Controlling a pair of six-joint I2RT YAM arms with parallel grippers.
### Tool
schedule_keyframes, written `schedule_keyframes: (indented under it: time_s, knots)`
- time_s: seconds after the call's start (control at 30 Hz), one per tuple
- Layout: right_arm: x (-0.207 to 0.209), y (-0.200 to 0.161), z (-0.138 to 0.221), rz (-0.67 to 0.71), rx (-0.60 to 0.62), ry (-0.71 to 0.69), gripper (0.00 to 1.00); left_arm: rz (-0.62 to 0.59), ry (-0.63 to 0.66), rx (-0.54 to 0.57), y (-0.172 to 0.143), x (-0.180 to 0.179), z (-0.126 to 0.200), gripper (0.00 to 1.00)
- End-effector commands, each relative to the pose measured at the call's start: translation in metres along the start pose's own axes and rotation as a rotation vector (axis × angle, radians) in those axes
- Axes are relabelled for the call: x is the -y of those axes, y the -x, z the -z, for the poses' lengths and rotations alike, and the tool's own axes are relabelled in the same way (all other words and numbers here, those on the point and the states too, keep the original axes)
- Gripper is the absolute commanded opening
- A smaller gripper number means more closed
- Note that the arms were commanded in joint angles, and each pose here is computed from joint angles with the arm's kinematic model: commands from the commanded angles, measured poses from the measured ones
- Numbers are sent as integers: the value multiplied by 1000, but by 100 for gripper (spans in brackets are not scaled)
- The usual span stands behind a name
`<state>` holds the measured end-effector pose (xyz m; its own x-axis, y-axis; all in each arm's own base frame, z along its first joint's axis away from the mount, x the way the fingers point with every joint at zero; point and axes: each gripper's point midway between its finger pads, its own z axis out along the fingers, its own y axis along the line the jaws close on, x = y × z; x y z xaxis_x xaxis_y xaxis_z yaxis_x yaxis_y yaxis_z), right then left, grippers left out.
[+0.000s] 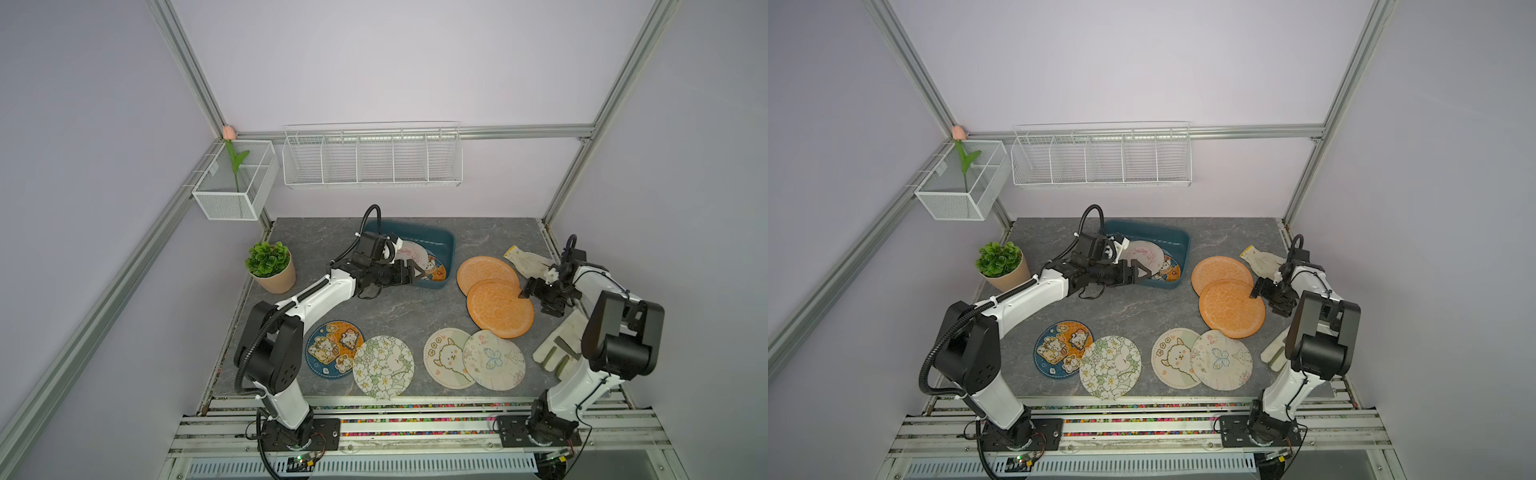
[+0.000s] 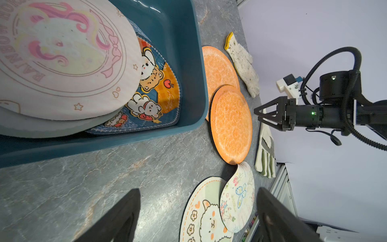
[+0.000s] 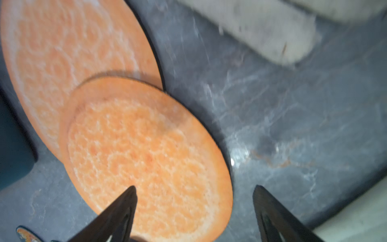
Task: Put the coasters into the storage box
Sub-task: Move the coaster to the coaster.
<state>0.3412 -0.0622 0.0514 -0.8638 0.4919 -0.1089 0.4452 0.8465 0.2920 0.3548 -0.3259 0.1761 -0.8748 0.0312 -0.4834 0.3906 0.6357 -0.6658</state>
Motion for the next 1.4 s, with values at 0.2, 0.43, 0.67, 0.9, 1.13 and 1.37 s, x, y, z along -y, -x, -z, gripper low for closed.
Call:
schedule_keyframes:
  time_s: [0.2, 0.43, 0.67, 0.9, 1.13, 1.37]
  knots:
    - [-7, -45, -12, -108, -63, 87, 88, -17, -29, -20, -1, 7, -6, 86]
    - [-20, -48, -30, -107, -60, 136, 88, -13, -29, -32, -4, 6, -8, 87]
    - [-41, -28, -27, -106, -9, 181, 88, -15, -30, -45, -9, 8, -14, 87]
    - [-63, -22, -27, -78, -32, 236, 88, -32, -46, -100, -25, 21, -35, 87]
    - [-78, -25, -31, -47, -49, 269, 88, -58, -61, -149, -42, 34, -62, 87]
    - [-70, -24, -20, 70, -55, 173, 88, -78, -51, -175, -55, 34, -90, 83]
